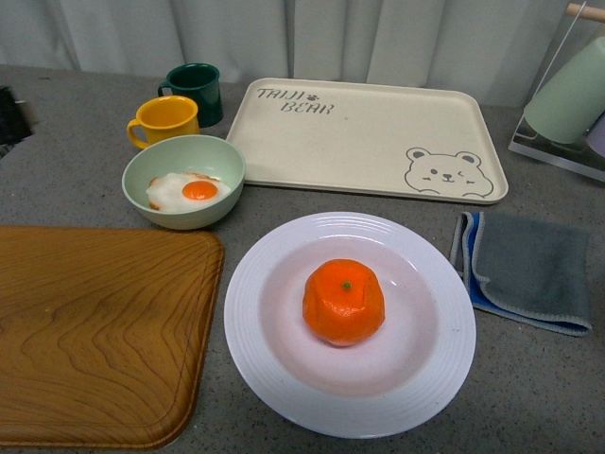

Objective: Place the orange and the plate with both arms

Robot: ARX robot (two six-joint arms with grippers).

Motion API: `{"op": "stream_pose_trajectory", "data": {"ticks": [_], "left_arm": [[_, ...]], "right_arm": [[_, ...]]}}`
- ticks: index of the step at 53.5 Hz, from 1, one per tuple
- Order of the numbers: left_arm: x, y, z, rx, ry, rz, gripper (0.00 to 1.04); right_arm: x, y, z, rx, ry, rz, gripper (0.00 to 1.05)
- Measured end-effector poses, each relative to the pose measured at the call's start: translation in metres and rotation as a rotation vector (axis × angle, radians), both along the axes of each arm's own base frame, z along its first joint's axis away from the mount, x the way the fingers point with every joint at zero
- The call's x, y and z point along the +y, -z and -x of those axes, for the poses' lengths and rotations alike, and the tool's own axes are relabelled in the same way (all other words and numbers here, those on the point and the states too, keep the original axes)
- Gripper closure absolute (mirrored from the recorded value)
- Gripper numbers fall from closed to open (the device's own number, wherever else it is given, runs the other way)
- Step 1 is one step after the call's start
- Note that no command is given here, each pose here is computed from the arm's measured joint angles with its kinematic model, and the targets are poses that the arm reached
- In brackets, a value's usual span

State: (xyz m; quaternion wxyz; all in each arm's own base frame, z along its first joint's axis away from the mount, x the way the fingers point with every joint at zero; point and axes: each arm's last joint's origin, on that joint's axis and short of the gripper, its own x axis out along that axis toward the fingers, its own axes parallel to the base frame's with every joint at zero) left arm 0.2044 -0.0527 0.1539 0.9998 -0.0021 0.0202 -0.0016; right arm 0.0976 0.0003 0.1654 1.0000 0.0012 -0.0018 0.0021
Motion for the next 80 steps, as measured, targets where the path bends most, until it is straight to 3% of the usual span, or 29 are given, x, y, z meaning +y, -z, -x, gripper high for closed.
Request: {"op": "stream_pose_trajectory", "data": {"ticks": [36, 80], "left_arm": [[0.052, -0.013, 0.063, -0.039, -0.004, 0.004, 1.01], [0.052, -0.02, 0.09, -0.065, -0.001, 0.003, 1.01]], "right_arm": [[0.0, 0.0, 0.0, 0.0, 0.0, 0.0, 0.09], [0.0, 0.0, 0.0, 0.0, 0.0, 0.0, 0.09]]}}
